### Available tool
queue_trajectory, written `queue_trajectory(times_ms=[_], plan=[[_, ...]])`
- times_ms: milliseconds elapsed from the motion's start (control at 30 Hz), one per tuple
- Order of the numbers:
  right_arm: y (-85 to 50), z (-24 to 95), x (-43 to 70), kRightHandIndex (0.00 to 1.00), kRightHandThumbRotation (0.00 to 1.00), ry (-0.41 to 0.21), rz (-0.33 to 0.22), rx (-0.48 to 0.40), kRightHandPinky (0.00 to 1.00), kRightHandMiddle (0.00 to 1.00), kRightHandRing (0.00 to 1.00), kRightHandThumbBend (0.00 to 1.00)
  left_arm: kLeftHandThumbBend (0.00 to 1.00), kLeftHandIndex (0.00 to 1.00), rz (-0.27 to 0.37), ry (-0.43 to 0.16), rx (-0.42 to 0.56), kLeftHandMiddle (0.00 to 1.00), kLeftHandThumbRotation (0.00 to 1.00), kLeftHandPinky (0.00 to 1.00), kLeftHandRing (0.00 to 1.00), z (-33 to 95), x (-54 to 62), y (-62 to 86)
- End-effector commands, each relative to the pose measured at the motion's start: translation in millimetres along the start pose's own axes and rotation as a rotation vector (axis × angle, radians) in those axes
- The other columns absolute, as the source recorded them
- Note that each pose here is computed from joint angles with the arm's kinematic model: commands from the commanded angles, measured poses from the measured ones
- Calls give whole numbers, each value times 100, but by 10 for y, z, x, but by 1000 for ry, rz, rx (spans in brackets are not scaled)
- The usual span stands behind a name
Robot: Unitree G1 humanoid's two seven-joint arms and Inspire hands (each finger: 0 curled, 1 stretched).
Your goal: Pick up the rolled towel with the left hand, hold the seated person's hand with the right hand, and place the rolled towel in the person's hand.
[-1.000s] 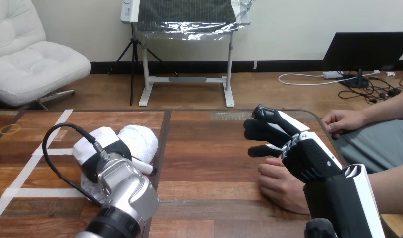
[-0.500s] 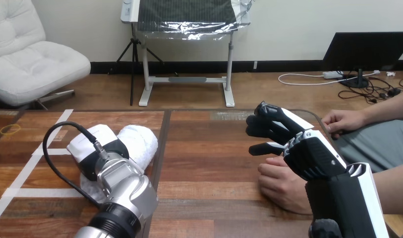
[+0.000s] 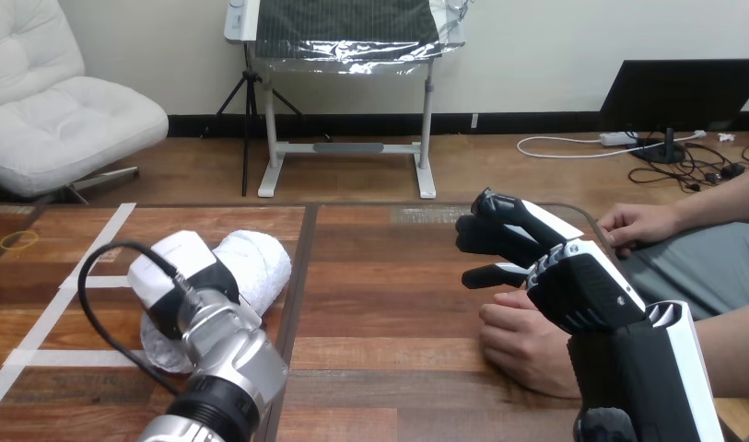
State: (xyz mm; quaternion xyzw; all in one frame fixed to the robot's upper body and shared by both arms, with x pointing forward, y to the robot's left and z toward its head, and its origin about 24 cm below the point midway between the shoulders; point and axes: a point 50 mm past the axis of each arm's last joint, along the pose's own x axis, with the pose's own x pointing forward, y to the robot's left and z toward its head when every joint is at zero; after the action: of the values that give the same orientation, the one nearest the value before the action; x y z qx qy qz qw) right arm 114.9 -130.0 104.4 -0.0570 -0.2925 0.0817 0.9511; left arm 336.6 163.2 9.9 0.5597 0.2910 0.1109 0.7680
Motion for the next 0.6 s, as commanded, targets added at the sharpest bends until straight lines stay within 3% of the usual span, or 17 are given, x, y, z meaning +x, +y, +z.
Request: queue_trajectory(times_ms=[0, 233, 567], plan=[[-12, 87, 101, 80, 100, -97, -34, 5, 62, 77, 74, 90, 86, 72, 71, -49, -47, 65, 0, 30, 48, 134, 82, 201], [-12, 94, 98, 80, 100, -100, -32, 16, 62, 77, 74, 90, 78, 61, 53, -90, -53, 48, 0, 23, 34, 89, 127, 153], [-24, 96, 88, 80, 100, -99, -32, 8, 61, 77, 73, 90, 73, 54, 44, -120, -90, 40, 0, 21, 30, 55, 144, 108]])
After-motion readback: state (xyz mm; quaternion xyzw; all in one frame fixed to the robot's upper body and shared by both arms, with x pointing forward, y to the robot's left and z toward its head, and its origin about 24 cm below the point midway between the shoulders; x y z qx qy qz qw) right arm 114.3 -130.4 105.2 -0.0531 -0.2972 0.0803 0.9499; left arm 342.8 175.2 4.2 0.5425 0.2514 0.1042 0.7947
